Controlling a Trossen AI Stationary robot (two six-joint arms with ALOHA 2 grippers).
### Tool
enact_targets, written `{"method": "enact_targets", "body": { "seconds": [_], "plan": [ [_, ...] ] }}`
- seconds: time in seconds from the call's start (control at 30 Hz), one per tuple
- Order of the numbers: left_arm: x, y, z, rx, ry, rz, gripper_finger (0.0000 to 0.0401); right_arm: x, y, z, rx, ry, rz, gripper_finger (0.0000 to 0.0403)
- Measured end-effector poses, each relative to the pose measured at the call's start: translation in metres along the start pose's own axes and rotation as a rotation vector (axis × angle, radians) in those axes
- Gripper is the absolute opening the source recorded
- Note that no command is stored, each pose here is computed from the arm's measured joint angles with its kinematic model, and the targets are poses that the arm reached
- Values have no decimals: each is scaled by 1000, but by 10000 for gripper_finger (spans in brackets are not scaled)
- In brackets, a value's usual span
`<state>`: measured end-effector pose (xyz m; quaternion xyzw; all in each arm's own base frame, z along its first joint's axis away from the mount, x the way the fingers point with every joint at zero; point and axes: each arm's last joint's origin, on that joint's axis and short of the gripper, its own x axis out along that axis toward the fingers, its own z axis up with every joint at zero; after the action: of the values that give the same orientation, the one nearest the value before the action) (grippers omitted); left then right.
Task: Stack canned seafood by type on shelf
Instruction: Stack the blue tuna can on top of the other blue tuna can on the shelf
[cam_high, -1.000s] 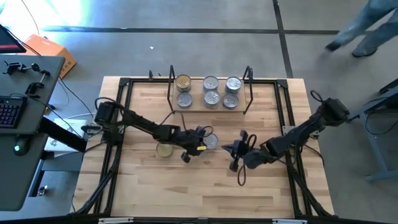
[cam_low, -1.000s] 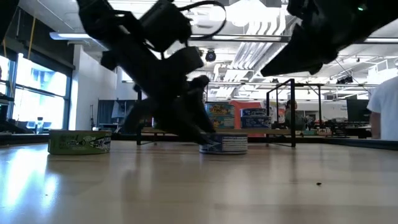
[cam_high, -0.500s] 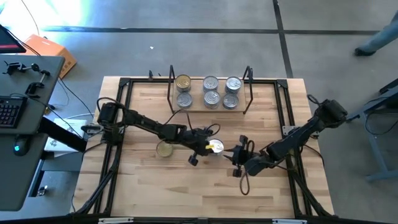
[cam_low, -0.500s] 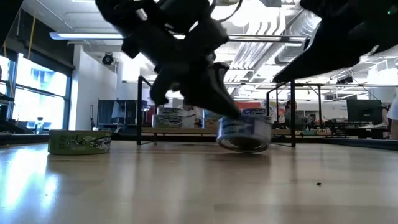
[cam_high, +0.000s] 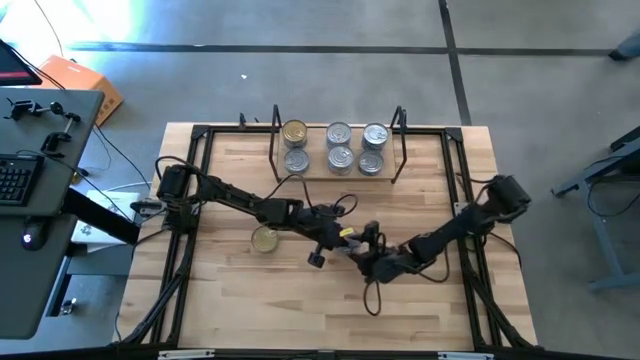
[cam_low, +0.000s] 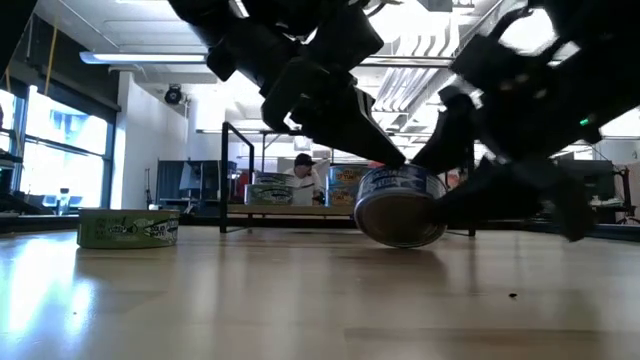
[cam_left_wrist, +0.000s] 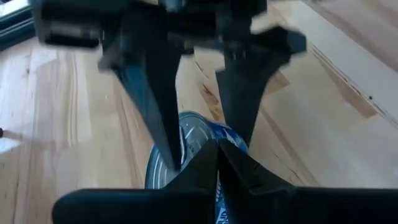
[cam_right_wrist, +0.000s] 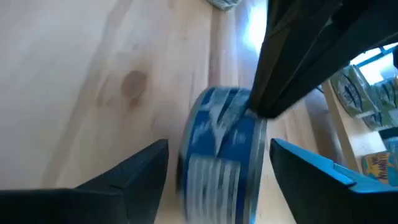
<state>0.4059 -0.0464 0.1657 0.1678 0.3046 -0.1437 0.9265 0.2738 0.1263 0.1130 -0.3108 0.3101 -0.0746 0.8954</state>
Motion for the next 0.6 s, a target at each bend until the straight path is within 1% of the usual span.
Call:
{"method": "enact_targets", "body": {
  "seconds": [0.1,0.2,0.3,0.37,0.43,0.5,0.6],
  "plan": [
    [0,0,0,-19,-2,0,1,9,1,2,55,-2,-15,268],
    [0,0,1,-45,-7,2,1,12,1,7,106,-7,-19,244],
    [0,-1,1,-57,-7,7,1,12,0,11,164,-14,-24,200],
    [-2,0,2,-80,1,37,1,12,0,11,165,-4,-40,158],
    [-12,4,5,-86,29,77,8,10,0,12,160,-1,-44,117],
    [-28,10,9,-96,74,135,19,5,-1,12,151,19,-33,115],
    [-56,15,10,-136,177,181,34,-10,-6,13,190,45,-41,115]
  ]
}}
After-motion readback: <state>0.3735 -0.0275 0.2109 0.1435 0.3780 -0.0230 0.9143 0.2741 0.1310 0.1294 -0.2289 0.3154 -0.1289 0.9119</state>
